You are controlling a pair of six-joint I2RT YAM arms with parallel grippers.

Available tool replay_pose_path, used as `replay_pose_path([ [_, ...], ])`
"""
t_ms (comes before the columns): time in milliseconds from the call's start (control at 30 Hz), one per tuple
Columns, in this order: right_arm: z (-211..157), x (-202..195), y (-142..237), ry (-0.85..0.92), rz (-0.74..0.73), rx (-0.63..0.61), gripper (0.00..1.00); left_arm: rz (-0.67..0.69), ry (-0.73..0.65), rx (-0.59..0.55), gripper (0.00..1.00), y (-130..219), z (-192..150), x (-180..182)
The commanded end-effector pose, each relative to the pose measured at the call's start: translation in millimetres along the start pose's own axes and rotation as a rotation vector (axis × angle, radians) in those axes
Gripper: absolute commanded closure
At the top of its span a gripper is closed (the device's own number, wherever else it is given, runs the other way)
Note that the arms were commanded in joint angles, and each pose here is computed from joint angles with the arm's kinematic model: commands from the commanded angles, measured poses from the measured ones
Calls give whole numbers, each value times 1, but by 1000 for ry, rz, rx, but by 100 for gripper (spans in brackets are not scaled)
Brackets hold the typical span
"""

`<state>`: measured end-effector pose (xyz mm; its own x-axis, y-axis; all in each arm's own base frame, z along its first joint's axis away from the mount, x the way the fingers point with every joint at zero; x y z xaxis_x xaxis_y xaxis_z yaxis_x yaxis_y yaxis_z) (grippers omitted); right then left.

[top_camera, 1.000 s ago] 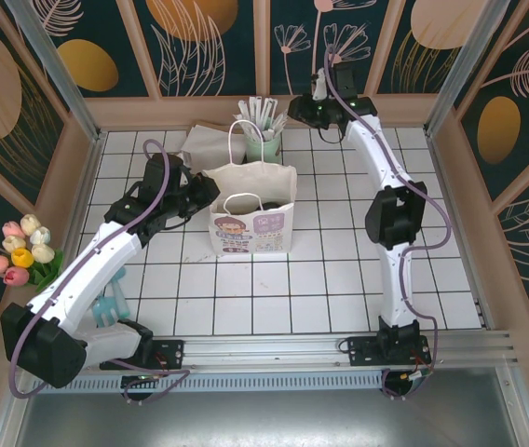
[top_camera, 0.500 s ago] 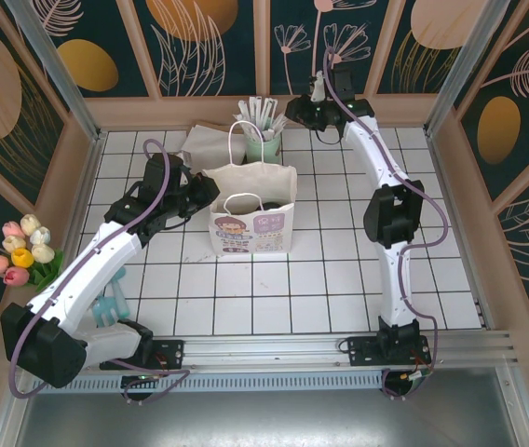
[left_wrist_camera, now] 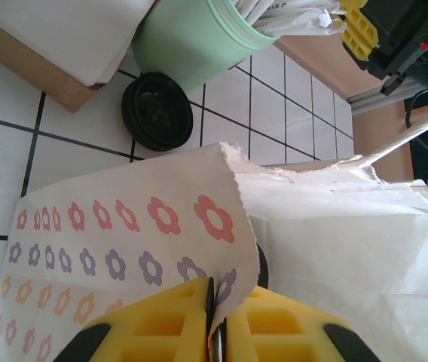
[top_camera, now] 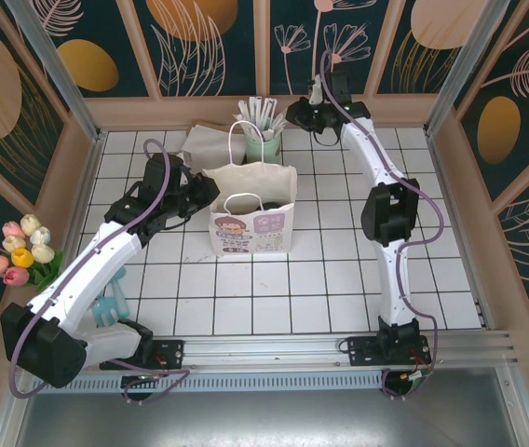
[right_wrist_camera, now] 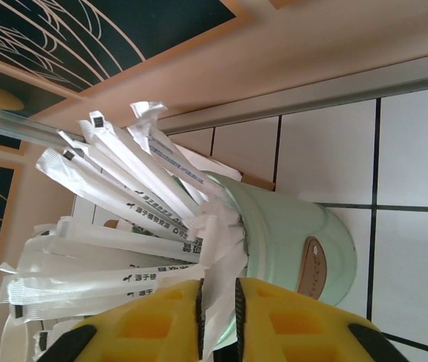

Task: Pack the takeout coffee

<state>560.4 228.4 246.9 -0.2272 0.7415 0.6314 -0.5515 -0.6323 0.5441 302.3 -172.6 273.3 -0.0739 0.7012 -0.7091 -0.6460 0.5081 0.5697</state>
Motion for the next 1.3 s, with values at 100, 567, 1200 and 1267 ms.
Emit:
replay_pose_path([
  [100, 20, 25, 18, 67, 22, -81, 95, 32, -16, 13, 87, -1, -3, 7],
  [567, 31, 74, 61, 204, 42, -176, 100, 27, -21, 20, 88, -4, -4, 6],
  [1200, 22, 152, 188, 589, 47, -347, 100, 10, -18, -5, 92, -6, -1, 5],
  [1267, 11, 165, 210, 606, 60, -353, 100, -1, -12, -5, 94, -7, -2, 5],
])
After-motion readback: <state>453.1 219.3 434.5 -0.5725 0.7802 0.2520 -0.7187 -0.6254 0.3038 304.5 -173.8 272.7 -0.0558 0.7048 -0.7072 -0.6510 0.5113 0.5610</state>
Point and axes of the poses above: each hand's point on the last joint's axis, 136 mm out from that joint toward the fingers, its own y axis back along the fingers, its own x axis along the line the jaws close on, z = x × y, the point moved 4 cm from there along y, back along the fingers, and after that the axes turned 2 degrees about y, right-handed, at the moved point
